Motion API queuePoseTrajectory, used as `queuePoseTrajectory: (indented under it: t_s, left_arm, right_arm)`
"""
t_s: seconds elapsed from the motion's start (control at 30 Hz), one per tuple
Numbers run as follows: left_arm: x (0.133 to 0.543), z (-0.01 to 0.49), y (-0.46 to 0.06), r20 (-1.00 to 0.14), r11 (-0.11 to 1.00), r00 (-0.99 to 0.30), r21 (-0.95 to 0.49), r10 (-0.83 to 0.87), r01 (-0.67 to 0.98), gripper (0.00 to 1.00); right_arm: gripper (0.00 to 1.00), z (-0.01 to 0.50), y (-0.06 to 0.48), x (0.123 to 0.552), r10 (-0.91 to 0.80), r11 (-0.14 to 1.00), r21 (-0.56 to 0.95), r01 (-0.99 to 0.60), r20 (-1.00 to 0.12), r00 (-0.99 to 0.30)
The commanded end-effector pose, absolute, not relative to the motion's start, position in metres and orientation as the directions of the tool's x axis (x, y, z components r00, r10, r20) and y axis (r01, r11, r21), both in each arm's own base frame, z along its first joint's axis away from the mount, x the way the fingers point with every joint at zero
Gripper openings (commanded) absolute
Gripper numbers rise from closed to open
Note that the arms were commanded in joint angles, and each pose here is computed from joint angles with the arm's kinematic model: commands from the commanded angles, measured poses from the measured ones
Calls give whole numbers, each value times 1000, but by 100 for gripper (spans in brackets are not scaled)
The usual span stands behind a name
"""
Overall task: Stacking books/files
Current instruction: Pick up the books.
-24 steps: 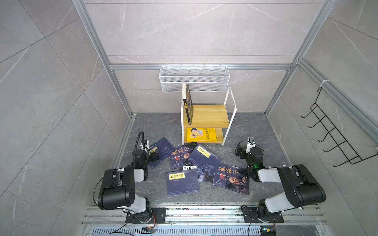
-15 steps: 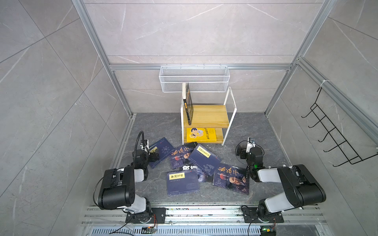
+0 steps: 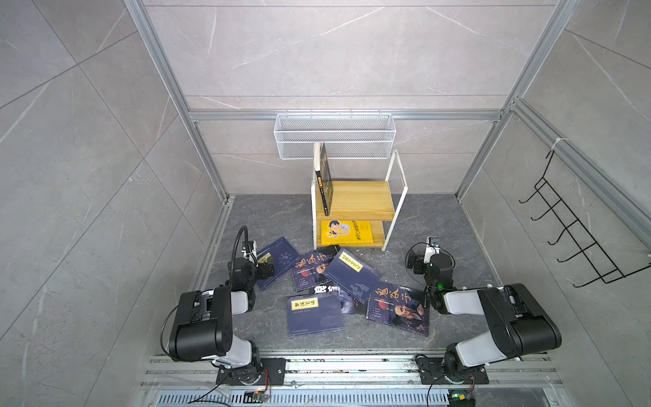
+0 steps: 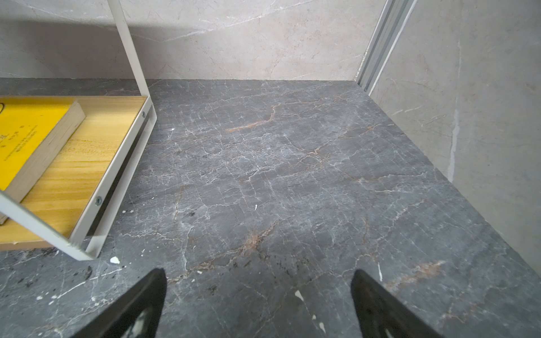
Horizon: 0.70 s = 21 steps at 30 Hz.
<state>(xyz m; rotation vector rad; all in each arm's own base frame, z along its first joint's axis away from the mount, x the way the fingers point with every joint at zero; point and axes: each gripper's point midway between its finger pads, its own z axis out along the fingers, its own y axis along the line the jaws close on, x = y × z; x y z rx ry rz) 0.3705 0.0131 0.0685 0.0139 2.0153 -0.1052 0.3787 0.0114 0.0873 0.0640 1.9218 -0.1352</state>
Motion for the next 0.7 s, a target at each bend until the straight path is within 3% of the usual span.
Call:
queuePoseTrajectory:
  t_s: [0.0, 0.17, 0.27, 0.43, 0.57, 0.67]
  left_arm:
    - [383, 88, 10, -929, 994, -369, -74, -41, 78, 100]
    - [386, 115, 0, -915, 986, -403, -86, -22, 141, 100]
    - [384, 157, -16, -925, 967, -379, -112, -18, 227, 100]
    - [376, 211, -48, -764, 893, -632, -369, -132, 259, 100]
    - [365, 237, -76, -683, 799, -679, -551, -267, 241, 100]
    - [357, 239, -106, -635, 676, -708, -670, -309, 305, 100]
  right_arm:
    - [99, 96, 9, 385, -24, 990, -67, 127, -947, -320]
    - [99, 97, 8, 385, -24, 989, -68, 129, -949, -315]
    - [99, 105, 11, 381, -35, 991, -72, 110, -950, -310]
    - [99, 129, 20, 370, -58, 992, -88, 94, -957, -285]
    - [100, 138, 21, 358, 44, 994, 6, 110, -938, -343]
    - [100, 150, 37, 344, 5, 999, -16, 51, -923, -386]
